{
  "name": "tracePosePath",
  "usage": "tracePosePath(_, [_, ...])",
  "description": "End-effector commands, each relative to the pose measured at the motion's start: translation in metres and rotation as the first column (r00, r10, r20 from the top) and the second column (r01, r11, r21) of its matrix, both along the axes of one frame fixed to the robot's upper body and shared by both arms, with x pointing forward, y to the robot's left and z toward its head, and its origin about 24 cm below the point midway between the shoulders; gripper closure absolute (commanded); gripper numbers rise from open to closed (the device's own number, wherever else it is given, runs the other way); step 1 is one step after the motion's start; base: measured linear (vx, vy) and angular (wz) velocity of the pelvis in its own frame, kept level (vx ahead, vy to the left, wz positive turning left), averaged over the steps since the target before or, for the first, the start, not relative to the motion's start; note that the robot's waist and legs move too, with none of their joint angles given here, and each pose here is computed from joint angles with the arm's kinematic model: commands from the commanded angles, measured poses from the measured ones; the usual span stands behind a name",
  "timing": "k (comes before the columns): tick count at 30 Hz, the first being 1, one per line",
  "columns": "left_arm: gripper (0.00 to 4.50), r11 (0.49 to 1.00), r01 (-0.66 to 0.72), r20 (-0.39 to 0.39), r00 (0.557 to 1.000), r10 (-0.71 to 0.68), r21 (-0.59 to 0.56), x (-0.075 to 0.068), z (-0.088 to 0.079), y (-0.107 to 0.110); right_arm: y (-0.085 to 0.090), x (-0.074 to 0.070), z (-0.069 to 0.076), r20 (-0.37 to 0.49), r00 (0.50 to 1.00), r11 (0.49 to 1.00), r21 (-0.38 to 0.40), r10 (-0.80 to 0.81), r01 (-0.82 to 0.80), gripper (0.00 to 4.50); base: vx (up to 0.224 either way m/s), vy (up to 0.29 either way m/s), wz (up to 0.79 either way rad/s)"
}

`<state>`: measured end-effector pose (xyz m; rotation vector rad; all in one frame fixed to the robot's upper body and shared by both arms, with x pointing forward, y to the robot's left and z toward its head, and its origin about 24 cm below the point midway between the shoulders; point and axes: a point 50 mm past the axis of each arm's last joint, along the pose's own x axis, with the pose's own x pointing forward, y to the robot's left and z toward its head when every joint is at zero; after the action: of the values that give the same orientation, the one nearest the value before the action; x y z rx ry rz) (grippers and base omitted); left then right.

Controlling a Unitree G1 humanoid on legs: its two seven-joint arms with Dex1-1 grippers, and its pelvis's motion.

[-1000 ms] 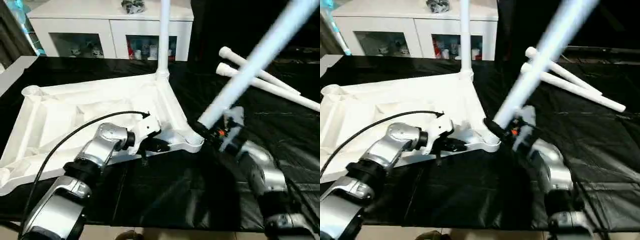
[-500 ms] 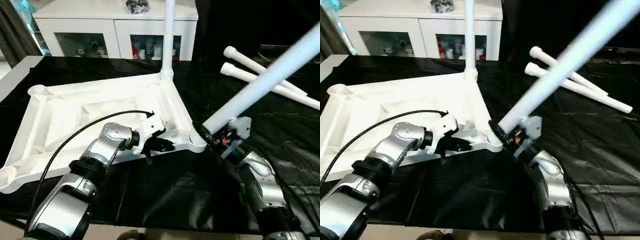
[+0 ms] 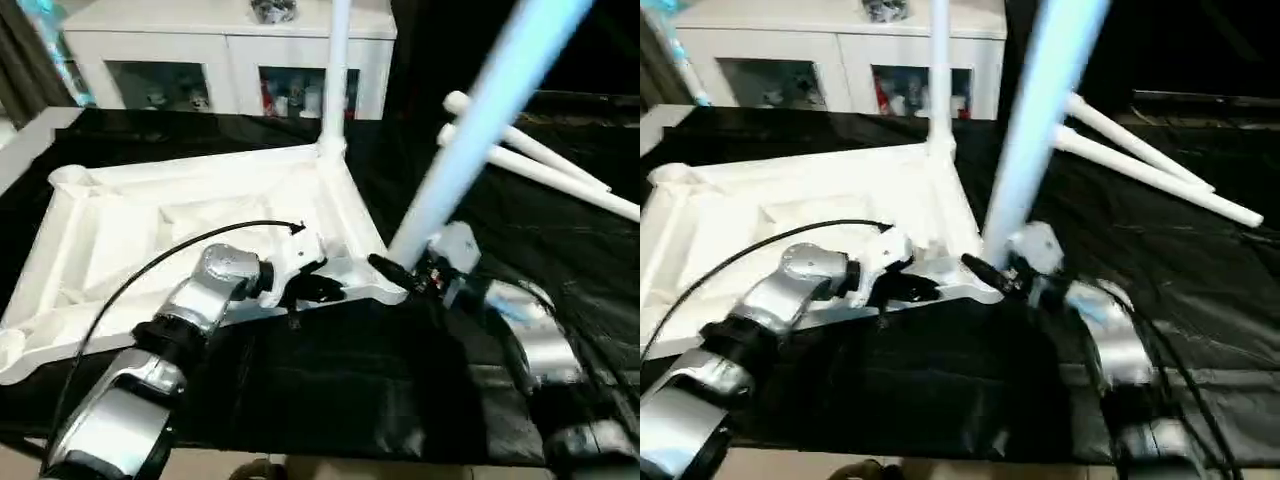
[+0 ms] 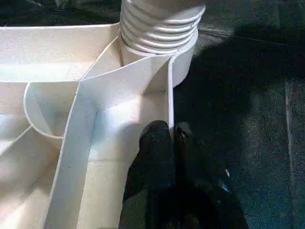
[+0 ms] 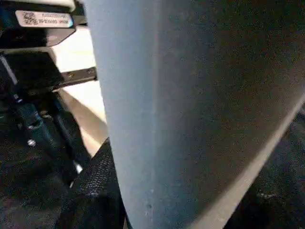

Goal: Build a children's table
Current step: Insert table leg to table base, then rotate leg to tighten

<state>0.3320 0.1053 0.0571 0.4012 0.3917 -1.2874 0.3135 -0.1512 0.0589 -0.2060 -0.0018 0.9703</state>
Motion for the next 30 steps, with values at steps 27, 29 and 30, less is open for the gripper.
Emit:
tracePosePath(27, [4.5, 0.955, 0.285, 0.043, 0.956, -0.289, 0.085, -0.013, 0.021, 0.004, 0.014, -0.024, -0.037, -0.319, 0.871, 0.913, -0.036, 0.374, -0.405, 2.57, 0.0, 0.0, 0.0])
tracePosePath(29, [4.5, 0.963, 0.26, 0.043, 0.964, -0.263, 0.077, -0.01, 0.021, 0.005, 0.016, -0.024, -0.038, -0.319, 0.87, 0.914, -0.029, 0.375, -0.405, 2.57, 0.0, 0.0, 0.0])
tracePosePath(30, [4.5, 0.963, 0.26, 0.043, 0.964, -0.263, 0.077, -0.01, 0.021, 0.005, 0.016, -0.024, -0.038, -0.319, 0.87, 0.914, -0.029, 0.375, -0.405, 2.57, 0.0, 0.0, 0.0])
